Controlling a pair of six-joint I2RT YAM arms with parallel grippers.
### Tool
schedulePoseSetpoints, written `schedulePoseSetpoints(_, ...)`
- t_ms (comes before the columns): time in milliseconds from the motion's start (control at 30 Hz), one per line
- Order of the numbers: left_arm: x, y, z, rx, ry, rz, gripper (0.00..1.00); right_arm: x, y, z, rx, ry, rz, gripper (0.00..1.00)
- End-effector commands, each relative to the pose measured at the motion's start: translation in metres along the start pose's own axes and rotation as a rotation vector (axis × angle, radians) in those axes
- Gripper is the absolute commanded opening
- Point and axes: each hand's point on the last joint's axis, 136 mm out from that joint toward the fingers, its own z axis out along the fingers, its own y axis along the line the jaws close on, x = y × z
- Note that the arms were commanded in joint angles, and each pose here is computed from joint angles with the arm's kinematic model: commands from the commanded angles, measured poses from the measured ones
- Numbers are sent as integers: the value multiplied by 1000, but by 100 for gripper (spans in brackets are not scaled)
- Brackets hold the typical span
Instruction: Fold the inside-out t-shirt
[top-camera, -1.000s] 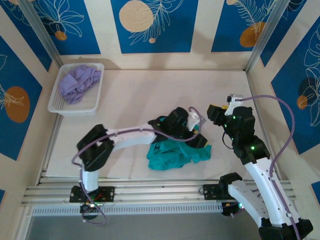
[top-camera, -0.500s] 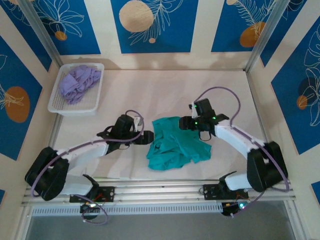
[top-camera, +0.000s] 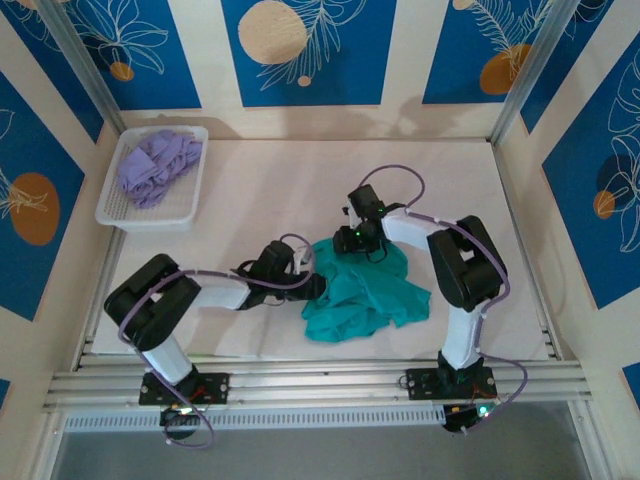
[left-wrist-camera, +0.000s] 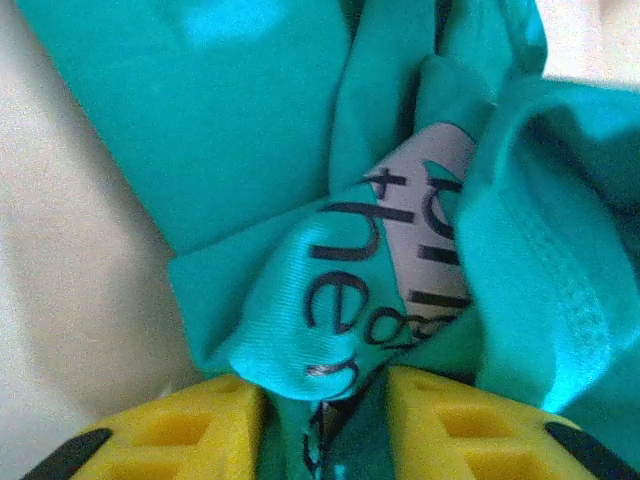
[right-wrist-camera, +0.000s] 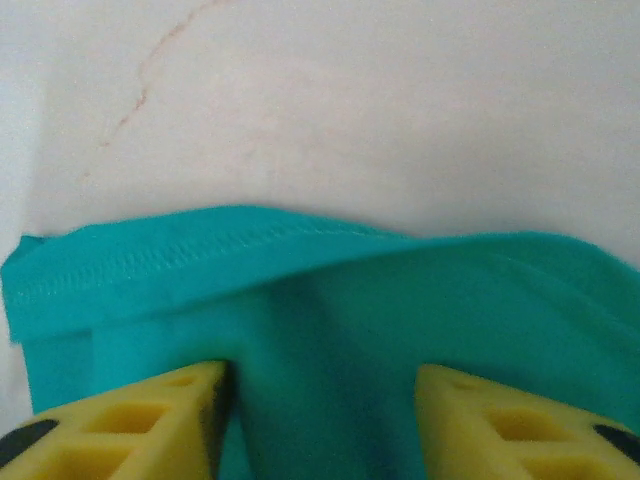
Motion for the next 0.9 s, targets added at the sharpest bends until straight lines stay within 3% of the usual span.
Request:
schedulePoseSetpoints(0,-18,-25,-4,99,-55,35,9,-18,14,-10,-68,-24,-11,21)
schedulePoseSetpoints(33,-24,-27,-8,101,-76,46,1,-28,15,-18,-80,-59,-15,12)
schedulePoseSetpoints(133,-50,-39,-30,110,-165,98,0,-62,24,-64,-122,-222,-50,0)
schedulePoseSetpoints(333,-117,-100,-113,11,-416,399,0,-117,58,-213,-315,-617,-140,0)
schedulePoseSetpoints(433,-138,-137,-168,-49,-571,571,0,-117,73,-283,-397,-766,-192,0)
schedulePoseSetpoints(500,-136,-153,-186,-70,-618,664,0,-108,75,-307,-409,-813,-213,0)
schedulePoseSetpoints(533,-130,-155,-186,-79,-610,707,0,-102,73,-312,-401,-824,-213,0)
schedulePoseSetpoints(567,-123,-154,-182,-82,-587,734,8,-96,69,-311,-388,-824,-204,0)
schedulePoseSetpoints(633,-102,-143,-163,-86,-494,761,37,-77,54,-292,-349,-785,-151,0)
schedulePoseSetpoints(700,-78,-124,-142,-77,-384,748,56,-56,36,-262,-302,-713,-95,0)
schedulePoseSetpoints(800,-46,-96,-124,-68,-271,710,66,-14,3,-208,-217,-586,-2,0)
schedulePoseSetpoints(867,-38,-79,-121,-101,-256,685,72,11,-17,-179,-161,-512,57,1)
